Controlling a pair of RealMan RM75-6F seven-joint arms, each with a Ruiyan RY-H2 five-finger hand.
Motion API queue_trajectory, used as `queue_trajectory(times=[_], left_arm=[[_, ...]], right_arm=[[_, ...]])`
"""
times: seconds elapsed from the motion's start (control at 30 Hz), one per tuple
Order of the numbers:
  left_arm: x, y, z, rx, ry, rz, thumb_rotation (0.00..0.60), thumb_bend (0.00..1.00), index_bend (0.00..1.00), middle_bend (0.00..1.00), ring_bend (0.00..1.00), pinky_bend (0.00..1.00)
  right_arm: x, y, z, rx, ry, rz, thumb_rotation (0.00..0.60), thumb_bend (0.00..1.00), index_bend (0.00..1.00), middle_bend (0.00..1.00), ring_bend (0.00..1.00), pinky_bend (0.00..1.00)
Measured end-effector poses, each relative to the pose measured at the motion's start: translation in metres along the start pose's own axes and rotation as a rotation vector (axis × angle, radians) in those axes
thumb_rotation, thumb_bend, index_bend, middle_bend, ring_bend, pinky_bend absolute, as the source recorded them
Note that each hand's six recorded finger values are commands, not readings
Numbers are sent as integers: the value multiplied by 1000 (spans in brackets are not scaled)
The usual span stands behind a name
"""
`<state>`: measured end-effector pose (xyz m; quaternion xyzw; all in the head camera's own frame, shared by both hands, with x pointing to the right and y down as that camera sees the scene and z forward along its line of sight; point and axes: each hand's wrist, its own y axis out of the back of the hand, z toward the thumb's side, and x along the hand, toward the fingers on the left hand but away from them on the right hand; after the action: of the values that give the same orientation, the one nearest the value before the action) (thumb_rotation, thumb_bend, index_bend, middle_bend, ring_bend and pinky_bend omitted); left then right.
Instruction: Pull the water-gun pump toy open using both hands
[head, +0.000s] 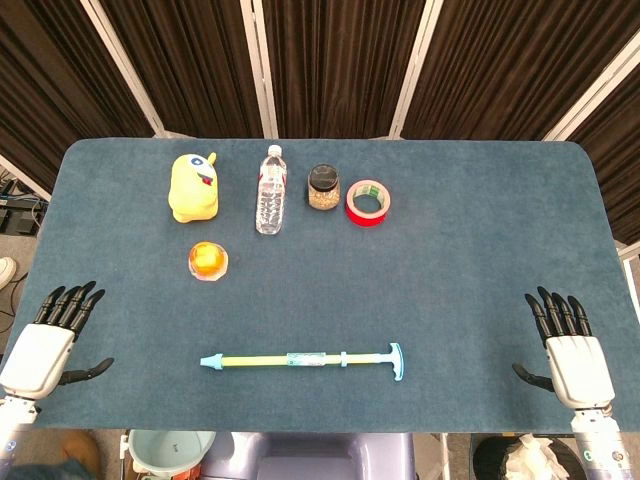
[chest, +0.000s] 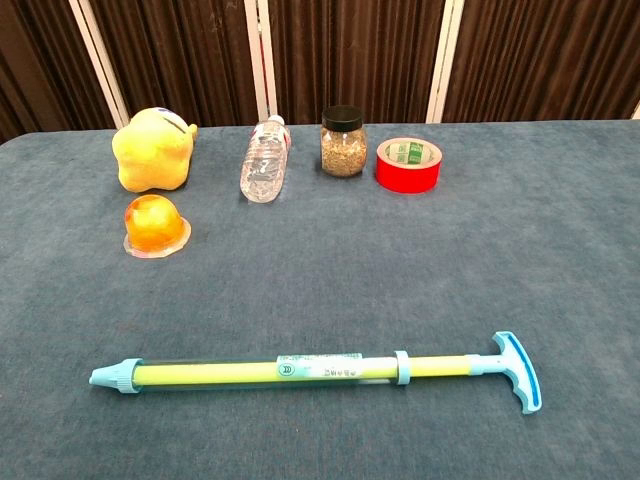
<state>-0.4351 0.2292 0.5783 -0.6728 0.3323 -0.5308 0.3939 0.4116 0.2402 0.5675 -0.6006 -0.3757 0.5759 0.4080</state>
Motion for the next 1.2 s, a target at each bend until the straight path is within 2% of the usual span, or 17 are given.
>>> queue_trajectory(times=[0.2, 0.3, 0.43, 0.5, 0.63, 0.77, 1.07, 1.2], left_arm=[[4, -6, 2, 13, -1, -26, 600, 149, 57, 3, 41, 22], [6, -10, 6, 19, -6, -32, 600, 149, 102, 2, 41, 22], [12, -22, 22, 33, -47, -36, 600, 153, 363, 30, 41, 23], [16, -29, 35, 31, -88, -39, 600, 158, 428, 54, 41, 23], [24, -44, 66, 36, -174, -37, 600, 196, 496, 83, 41, 23], [31, -52, 90, 53, -236, -38, 600, 202, 515, 85, 41, 23], [48, -72, 133, 153, -312, -39, 600, 244, 525, 88, 41, 36], [55, -85, 157, 179, -351, -63, 600, 244, 519, 87, 41, 37]], right_arm=[[5, 5, 1, -7, 4, -14, 600, 0, 0, 0, 0, 0], [7, 4, 2, -5, 9, -11, 600, 0, 0, 0, 0, 0], [7, 5, 3, -18, 14, -8, 600, 0, 0, 0, 0, 0], [7, 4, 2, -17, 13, -5, 600, 0, 0, 0, 0, 0], [8, 0, -2, -18, -10, 19, 600, 0, 0, 0, 0, 0], [7, -4, -3, -10, -14, 40, 600, 0, 0, 0, 0, 0], [4, -17, 0, 9, -15, 90, 600, 0, 0, 0, 0, 0], [-1, -19, 0, -10, -18, 111, 600, 0, 0, 0, 0, 0]])
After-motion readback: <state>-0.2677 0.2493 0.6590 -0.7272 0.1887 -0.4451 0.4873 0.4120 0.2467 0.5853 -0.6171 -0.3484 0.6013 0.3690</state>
